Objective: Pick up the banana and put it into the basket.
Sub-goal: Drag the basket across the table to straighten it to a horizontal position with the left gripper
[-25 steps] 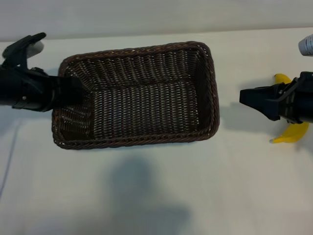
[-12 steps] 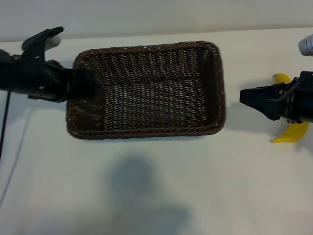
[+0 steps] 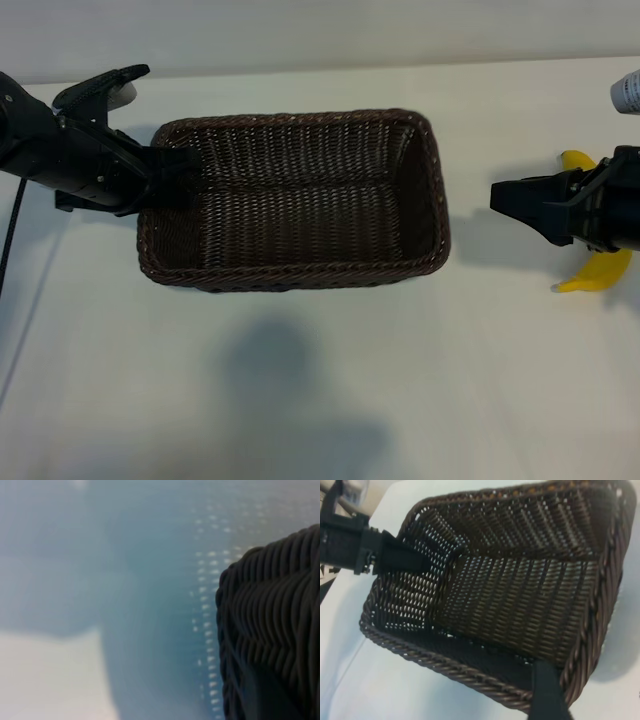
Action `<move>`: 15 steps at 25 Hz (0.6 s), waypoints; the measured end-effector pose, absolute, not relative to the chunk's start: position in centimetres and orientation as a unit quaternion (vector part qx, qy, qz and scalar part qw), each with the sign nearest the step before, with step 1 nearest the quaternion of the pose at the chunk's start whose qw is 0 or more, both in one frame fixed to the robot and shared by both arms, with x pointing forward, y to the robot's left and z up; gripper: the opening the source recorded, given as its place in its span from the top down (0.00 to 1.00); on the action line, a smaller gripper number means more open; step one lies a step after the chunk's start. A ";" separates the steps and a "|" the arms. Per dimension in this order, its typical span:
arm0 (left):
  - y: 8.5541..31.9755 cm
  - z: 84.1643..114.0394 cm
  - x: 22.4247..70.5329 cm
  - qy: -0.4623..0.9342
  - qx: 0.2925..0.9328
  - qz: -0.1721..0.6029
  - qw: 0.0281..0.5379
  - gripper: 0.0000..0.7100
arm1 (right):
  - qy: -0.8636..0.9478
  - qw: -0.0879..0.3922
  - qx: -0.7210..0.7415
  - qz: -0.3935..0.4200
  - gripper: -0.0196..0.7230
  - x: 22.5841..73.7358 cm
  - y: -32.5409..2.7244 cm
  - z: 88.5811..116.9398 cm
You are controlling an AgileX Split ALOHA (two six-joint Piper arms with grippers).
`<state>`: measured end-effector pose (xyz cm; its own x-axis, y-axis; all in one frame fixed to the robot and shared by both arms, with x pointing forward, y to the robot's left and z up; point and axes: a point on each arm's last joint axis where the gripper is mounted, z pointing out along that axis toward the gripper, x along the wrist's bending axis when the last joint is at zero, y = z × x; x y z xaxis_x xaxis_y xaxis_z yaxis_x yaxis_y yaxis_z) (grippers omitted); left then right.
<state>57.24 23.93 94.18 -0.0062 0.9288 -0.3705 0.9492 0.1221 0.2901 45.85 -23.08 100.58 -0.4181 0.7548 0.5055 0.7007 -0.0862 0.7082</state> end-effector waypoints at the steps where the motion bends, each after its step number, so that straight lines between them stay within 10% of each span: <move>1: 24.0 94.2 57.2 0.709 0.663 -0.019 0.240 0.77 | 0.675 0.027 0.539 0.503 0.37 45.8 -23.1 100.6; 15: 24.0 92.7 57.6 0.704 0.672 -0.020 0.227 0.77 | 0.675 0.027 0.539 0.503 0.37 45.8 -23.1 100.6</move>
